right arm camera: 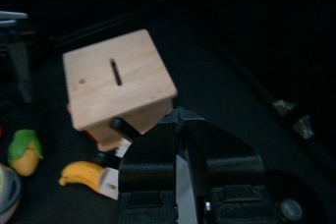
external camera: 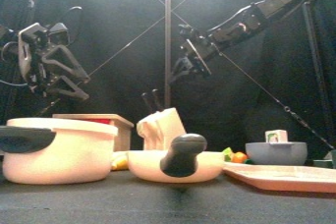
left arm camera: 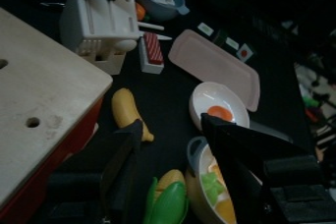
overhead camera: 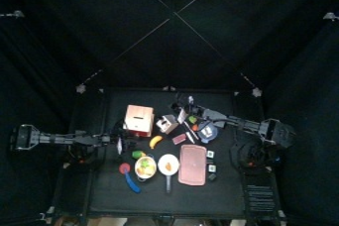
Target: Grab drawer handle
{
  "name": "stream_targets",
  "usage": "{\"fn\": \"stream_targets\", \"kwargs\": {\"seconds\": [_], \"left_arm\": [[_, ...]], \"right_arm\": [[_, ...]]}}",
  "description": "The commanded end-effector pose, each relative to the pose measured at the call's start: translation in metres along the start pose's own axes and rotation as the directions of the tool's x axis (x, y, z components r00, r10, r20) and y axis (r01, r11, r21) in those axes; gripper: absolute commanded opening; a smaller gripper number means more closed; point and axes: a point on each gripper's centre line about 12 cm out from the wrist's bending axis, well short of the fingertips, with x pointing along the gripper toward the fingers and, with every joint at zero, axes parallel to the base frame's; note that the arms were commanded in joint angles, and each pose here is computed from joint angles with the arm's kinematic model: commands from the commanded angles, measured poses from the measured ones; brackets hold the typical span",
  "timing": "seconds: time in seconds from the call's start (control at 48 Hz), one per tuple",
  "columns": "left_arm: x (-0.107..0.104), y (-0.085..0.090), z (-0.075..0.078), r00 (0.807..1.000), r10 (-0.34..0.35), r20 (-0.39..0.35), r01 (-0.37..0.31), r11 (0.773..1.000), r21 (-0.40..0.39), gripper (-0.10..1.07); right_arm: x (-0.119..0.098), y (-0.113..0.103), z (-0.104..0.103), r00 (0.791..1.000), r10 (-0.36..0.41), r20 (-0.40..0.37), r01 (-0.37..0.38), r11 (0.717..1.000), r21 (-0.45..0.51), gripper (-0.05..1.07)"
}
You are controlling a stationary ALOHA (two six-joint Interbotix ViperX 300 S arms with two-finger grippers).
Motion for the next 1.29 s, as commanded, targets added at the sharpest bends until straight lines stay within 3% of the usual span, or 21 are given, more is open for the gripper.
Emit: {"fn": "stream_targets", "kwargs": {"seconds": [0.0,0.167,0.271,0.375,0.604,0.917,1.271], "left_arm": [[-0.003,-0.006,0.013,0.999,-0.010,0.038,0.012,0.999,-0.053,0.94],[-0.009,-0.001,0.008,1.000,0.025,0.000,-0.025,0.985,-0.173,1.01],[-0.010,0.003,-0.001,0.996,0.055,-0.066,-0.071,0.961,-0.266,1.01],[-0.009,0.004,0.000,0.995,0.066,-0.076,-0.087,0.945,-0.317,1.01],[-0.008,0.018,-0.004,0.987,0.127,-0.094,-0.155,0.903,-0.401,1.01],[-0.001,0.040,-0.012,0.959,0.225,-0.173,-0.280,0.851,-0.444,1.01],[0.008,0.045,-0.016,0.944,0.256,-0.210,-0.325,0.835,-0.445,1.01]], "right_arm": [[0.003,0.008,0.021,0.996,0.025,0.081,-0.025,1.000,-0.004,0.37],[0.022,0.016,0.024,0.995,0.044,0.095,-0.044,0.999,-0.005,0.34],[0.035,0.026,0.031,0.992,0.062,0.106,-0.063,0.998,0.004,0.33],[0.048,0.034,0.037,0.992,0.072,0.106,-0.075,0.997,0.020,0.32],[0.083,0.045,0.036,0.998,0.065,-0.015,-0.063,0.990,0.126,0.31],[0.115,0.049,0.036,0.983,0.027,-0.184,-0.011,0.997,0.083,0.31],[0.149,0.043,0.019,0.965,-0.018,-0.261,0.029,0.999,0.036,0.31]]}}
